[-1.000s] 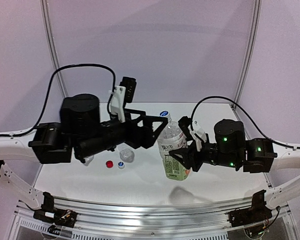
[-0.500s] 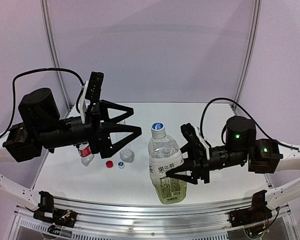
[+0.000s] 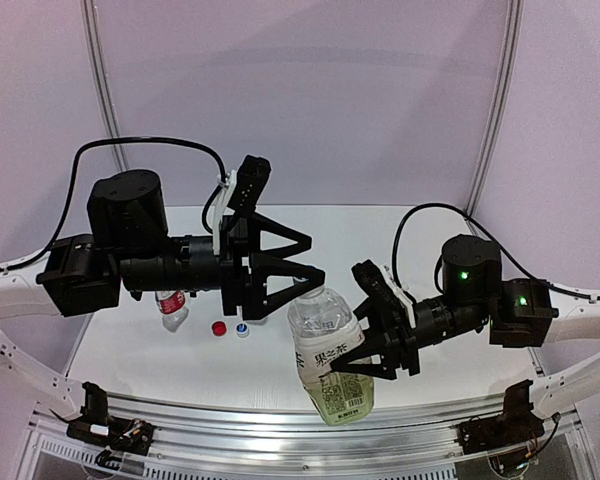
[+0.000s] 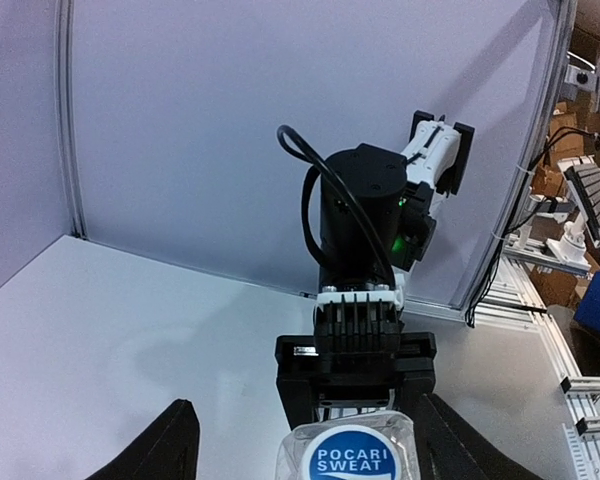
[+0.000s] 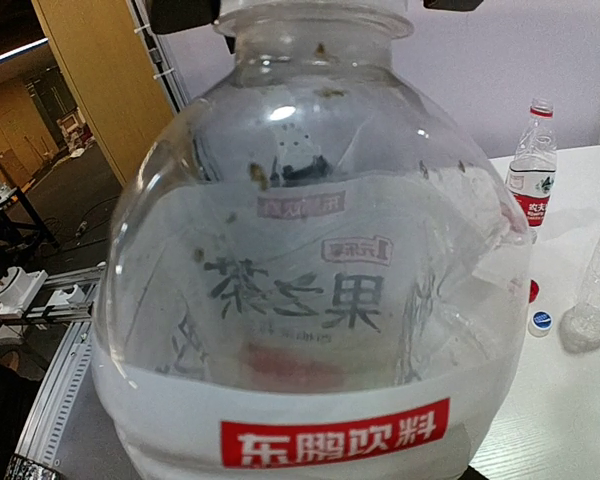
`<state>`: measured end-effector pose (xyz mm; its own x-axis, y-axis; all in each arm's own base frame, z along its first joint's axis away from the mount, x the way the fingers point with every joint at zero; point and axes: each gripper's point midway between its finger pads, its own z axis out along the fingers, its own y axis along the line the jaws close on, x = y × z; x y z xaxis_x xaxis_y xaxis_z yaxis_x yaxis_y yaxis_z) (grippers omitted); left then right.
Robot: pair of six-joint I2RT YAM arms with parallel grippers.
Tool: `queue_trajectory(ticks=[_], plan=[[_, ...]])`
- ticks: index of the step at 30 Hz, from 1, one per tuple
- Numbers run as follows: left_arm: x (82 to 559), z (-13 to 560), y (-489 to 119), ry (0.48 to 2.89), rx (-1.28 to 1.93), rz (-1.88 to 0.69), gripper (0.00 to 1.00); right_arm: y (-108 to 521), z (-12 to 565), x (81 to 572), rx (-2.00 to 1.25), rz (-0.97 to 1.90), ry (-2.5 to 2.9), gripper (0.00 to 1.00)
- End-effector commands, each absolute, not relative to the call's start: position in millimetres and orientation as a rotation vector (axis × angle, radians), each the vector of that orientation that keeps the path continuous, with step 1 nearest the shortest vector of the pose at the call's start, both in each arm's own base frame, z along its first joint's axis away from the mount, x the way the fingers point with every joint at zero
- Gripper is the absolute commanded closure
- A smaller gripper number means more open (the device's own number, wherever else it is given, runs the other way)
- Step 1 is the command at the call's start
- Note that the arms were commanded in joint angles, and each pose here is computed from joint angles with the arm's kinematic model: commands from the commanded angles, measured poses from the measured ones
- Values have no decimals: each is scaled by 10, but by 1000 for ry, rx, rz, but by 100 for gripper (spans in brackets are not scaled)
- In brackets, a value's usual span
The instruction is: Unscrew the bottle caps
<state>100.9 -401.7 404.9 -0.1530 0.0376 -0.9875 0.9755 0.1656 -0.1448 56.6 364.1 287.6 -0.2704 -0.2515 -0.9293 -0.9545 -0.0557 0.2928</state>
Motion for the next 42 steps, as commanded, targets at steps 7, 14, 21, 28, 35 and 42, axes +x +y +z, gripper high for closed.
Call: queue_trajectory(ticks=[7,14,21,28,35,42], plan=[[984,4030,-4058,1432,1087,-1175,52,3659,2931,563,-1317,1383,1542,89],[983,3996,-4106,1444,1094,-1185,83,3652,2932,571,-1311,1378,1542,89],[1132,3958,-4139,1517,988,-1163,83,3617,2962,666,-1254,1327,1551,89],[1483,4004,-4102,1617,686,-1053,83,3549,2854,1144,-1054,1071,1682,89],[1681,4091,-4059,1627,506,-1008,82,3501,2747,1370,-975,935,1745,90],[1707,4311,-3852,1580,440,-1004,82,3479,2698,1470,-945,871,1773,90]])
